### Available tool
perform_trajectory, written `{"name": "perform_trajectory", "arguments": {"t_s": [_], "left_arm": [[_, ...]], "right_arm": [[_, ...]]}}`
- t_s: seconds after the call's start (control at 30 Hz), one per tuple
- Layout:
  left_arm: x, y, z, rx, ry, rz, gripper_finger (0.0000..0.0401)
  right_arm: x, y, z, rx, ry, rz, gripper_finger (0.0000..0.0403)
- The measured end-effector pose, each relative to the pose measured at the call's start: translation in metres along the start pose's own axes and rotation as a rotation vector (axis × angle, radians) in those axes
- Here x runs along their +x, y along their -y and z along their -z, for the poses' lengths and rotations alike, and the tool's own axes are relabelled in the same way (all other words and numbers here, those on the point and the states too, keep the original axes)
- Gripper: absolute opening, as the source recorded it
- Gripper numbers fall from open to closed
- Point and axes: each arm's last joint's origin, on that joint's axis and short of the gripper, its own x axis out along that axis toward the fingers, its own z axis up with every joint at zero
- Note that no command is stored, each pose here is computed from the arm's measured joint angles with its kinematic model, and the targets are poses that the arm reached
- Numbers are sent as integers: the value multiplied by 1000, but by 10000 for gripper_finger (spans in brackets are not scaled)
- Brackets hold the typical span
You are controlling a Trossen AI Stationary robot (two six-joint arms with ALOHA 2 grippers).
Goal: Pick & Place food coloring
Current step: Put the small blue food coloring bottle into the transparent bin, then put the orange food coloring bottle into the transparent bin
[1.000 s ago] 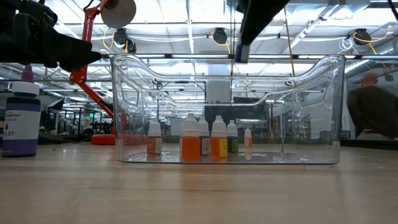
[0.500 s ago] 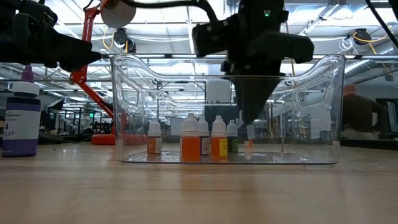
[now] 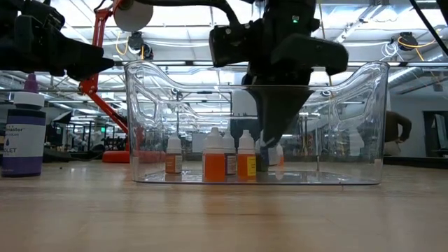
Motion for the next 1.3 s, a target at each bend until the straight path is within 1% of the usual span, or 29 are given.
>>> {"name": "perform_trajectory", "arguments": {"t_s": [0.13,0.27,0.47,0.53,0.67,0.73,0.8,0.97,1.07,1.17,1.23,1.3], "left_arm": [[0,0,0,0,0,0,306],[0,0,0,0,0,0,306],[0,0,0,0,0,0,306],[0,0,0,0,0,0,306],[0,0,0,0,0,0,306],[0,0,0,0,0,0,306],[0,0,0,0,0,0,306],[0,0,0,0,0,-1,306],[0,0,0,0,0,0,306],[0,0,0,0,0,-1,306],[0,0,0,0,0,0,306],[0,0,0,0,1,-1,306]], "right_arm": [[5,-1,1,-2,7,-11,46],[12,0,5,3,4,-51,46],[13,0,6,21,8,-52,47],[12,0,6,34,9,-54,71],[9,0,8,73,3,-54,139],[4,1,8,91,9,-56,161],[0,2,8,107,19,-59,176],[-22,6,10,128,63,-71,186],[-43,10,13,126,111,-80,184],[-67,20,16,123,176,-81,177],[-83,31,18,121,230,-31,174],[-97,44,22,112,277,56,171]]}}
